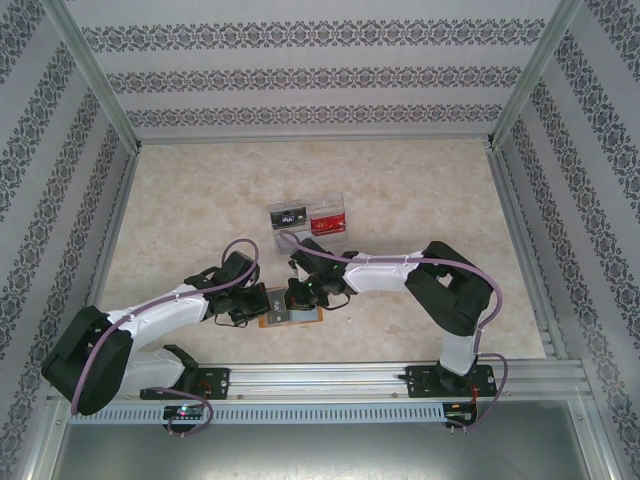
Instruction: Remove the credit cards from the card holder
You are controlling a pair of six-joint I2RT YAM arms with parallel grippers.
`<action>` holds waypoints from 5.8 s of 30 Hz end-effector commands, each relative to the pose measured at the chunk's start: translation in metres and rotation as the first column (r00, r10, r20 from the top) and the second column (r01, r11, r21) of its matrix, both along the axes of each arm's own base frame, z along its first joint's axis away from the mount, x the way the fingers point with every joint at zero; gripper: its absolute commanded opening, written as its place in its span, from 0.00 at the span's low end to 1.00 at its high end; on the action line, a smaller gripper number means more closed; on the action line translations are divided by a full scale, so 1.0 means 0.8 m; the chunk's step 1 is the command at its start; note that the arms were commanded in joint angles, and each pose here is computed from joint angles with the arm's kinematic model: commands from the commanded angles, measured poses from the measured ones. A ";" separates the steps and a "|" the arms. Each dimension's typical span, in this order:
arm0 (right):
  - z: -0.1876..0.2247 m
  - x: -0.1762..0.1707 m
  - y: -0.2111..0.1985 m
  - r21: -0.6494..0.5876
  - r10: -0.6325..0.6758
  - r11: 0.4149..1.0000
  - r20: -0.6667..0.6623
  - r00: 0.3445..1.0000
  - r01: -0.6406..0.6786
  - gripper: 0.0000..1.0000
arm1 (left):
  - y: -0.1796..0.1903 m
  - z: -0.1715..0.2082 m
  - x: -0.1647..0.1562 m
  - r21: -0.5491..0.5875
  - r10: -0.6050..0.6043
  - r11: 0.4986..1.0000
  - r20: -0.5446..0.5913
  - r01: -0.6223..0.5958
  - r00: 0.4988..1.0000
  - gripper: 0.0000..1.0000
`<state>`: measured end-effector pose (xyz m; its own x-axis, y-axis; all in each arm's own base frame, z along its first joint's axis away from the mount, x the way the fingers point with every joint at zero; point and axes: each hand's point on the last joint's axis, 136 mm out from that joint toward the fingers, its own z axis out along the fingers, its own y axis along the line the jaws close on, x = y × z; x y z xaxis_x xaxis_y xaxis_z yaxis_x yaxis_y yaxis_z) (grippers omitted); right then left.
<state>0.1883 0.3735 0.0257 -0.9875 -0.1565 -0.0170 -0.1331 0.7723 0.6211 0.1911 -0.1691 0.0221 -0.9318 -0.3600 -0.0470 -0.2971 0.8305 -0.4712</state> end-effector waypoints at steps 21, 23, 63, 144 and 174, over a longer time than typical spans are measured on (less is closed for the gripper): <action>-0.001 0.004 -0.016 -0.019 -0.031 0.999 -0.015 0.999 0.031 0.12 | 0.022 -0.016 -0.010 0.096 0.023 0.995 -0.064 -0.017 0.998 0.00; 0.000 0.004 -0.015 -0.017 -0.029 0.999 -0.016 0.999 0.029 0.14 | 0.020 -0.016 -0.009 0.093 0.019 0.996 -0.063 -0.014 0.998 0.00; 0.003 0.009 -0.043 -0.024 -0.053 0.998 -0.011 0.999 0.052 0.09 | 0.019 -0.018 -0.010 0.092 0.015 0.996 -0.069 -0.008 0.997 0.00; 0.199 0.123 -0.109 -0.403 0.421 0.896 0.646 0.636 -0.184 0.00 | 0.054 0.129 0.035 0.156 0.066 0.982 0.226 -0.103 0.972 1.00; 0.153 0.238 -0.014 -0.972 0.970 0.179 0.201 -0.140 -0.155 0.00 | 0.134 0.196 0.006 0.277 0.100 0.936 0.386 -0.218 0.917 1.00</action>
<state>0.3736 0.3517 0.1450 0.1222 -0.9885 -0.0889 -0.7486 -0.0330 -0.6622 0.2012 -0.0732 0.1744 -0.7625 -0.4282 -0.4850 -0.2866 0.8956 -0.3402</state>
